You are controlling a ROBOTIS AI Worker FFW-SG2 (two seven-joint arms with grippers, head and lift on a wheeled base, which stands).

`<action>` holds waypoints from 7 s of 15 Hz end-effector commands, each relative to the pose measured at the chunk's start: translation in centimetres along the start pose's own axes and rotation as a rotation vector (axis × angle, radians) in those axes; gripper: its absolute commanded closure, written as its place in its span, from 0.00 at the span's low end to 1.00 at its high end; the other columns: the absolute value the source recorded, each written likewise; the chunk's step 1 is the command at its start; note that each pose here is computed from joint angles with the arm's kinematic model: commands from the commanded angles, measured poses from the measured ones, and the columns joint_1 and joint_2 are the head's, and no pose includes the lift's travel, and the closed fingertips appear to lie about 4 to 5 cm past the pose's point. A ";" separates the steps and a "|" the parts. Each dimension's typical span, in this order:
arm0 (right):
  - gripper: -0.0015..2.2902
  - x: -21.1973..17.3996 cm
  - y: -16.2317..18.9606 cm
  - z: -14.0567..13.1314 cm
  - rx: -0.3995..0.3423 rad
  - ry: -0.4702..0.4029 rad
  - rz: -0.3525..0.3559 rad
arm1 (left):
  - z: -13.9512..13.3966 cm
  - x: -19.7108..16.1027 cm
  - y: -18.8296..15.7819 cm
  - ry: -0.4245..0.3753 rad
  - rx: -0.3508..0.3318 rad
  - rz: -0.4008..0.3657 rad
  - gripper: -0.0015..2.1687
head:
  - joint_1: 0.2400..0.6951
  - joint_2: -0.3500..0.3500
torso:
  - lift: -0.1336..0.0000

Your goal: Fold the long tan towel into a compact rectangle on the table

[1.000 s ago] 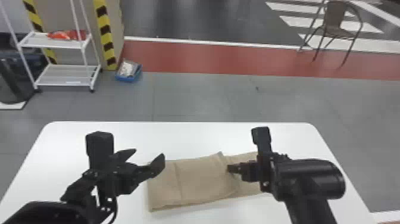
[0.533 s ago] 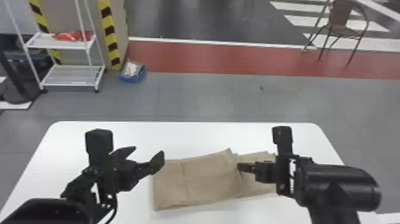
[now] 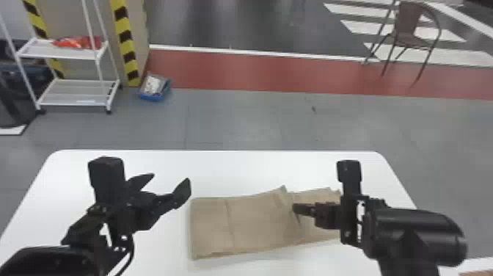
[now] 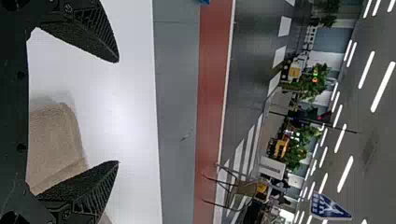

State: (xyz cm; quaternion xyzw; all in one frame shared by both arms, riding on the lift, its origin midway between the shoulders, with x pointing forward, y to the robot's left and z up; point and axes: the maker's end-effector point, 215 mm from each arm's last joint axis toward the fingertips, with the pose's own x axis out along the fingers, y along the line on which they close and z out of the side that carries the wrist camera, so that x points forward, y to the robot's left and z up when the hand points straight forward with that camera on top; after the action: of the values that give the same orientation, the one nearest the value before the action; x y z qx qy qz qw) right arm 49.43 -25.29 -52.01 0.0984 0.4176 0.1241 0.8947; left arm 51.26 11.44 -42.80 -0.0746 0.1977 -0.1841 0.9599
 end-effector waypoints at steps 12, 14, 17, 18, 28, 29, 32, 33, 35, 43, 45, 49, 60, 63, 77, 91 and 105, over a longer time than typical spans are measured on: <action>0.52 -3.7 -1.2 1.4 0.066 -0.072 0.022 | -0.7 -0.2 0.8 -0.009 -0.003 0.022 0.06 | 1.00 0.24 | 1.00; 0.52 -8.1 -1.1 1.9 0.111 -0.108 0.037 | -0.8 -0.4 0.7 -0.008 -0.002 0.020 0.06 | 1.00 0.25 | 1.00; 0.51 -9.8 -5.1 1.7 0.152 -0.126 -0.027 | -1.3 -0.6 0.3 -0.003 -0.004 0.009 0.06 | 1.00 0.22 | 1.00; 0.52 -8.2 -6.0 1.1 0.160 -0.113 -0.029 | -1.3 -0.6 0.1 -0.002 -0.003 0.005 0.06 | 1.00 0.20 | 1.00; 0.51 -12.6 -7.6 4.2 0.233 -0.215 -0.008 | -2.3 -2.1 0.3 0.002 -0.004 0.013 0.07 | 1.00 0.19 | 1.00; 0.52 -12.0 -10.0 3.2 0.253 -0.212 -0.034 | -2.2 -2.1 -0.1 -0.006 -0.005 0.008 0.07 | 1.00 0.15 | 1.00; 0.51 -7.8 -13.3 -0.5 0.217 -0.139 -0.089 | -2.7 -2.0 -1.0 0.000 -0.006 -0.005 0.07 | 1.00 0.07 | 1.00; 0.52 -6.5 -12.9 -0.8 0.197 -0.119 -0.085 | -2.7 -2.1 -1.0 -0.001 -0.003 -0.006 0.07 | 1.00 0.05 | 1.00; 0.52 -6.0 -11.8 -0.5 0.194 -0.119 -0.066 | -2.8 -2.7 -0.9 0.000 -0.001 0.000 0.07 | 1.00 0.03 | 1.00; 0.51 -12.3 -10.4 5.8 0.282 -0.239 0.033 | -2.9 -3.2 -0.3 -0.002 -0.003 0.013 0.07 | 1.00 0.11 | 1.00; 0.51 -9.8 -14.4 3.2 0.257 -0.232 -0.023 | -3.0 -3.0 -0.8 -0.006 -0.003 0.004 0.07 | 1.00 0.07 | 1.00; 0.36 -6.7 -17.4 0.6 0.198 -0.166 -0.112 | -3.5 -3.1 -1.0 0.002 -0.003 0.000 0.07 | 1.00 0.00 | 1.00; 0.02 -8.9 -17.6 -1.6 0.250 -0.101 -0.148 | -3.5 -4.0 0.5 -0.012 -0.006 0.025 0.07 | 1.00 0.00 | 1.00; 0.04 -7.8 -16.5 -3.3 0.233 -0.044 -0.144 | -3.5 -4.0 0.6 -0.012 -0.007 0.022 0.07 | 1.00 0.00 | 1.00; 0.09 -3.2 -20.8 5.0 0.155 -0.104 -0.271 | -3.7 -4.2 3.1 -0.009 -0.013 0.050 0.07 | 1.00 0.02 | 1.00; 0.14 0.0 -19.6 2.4 0.003 0.049 -0.316 | -4.2 -3.5 4.3 0.001 -0.020 0.059 0.07 | 1.00 0.08 | 1.00; 0.23 0.5 -18.5 3.6 0.004 0.039 -0.298 | -4.3 -3.8 5.3 0.001 -0.027 0.068 0.07 | 1.00 0.11 | 1.00</action>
State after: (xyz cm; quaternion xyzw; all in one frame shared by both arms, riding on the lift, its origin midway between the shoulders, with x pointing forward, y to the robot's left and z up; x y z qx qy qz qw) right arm 54.96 -43.07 -55.42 0.0370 0.4449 -0.0095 0.8948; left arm 47.93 17.49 -46.54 -0.0804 0.2034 -0.1491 0.9643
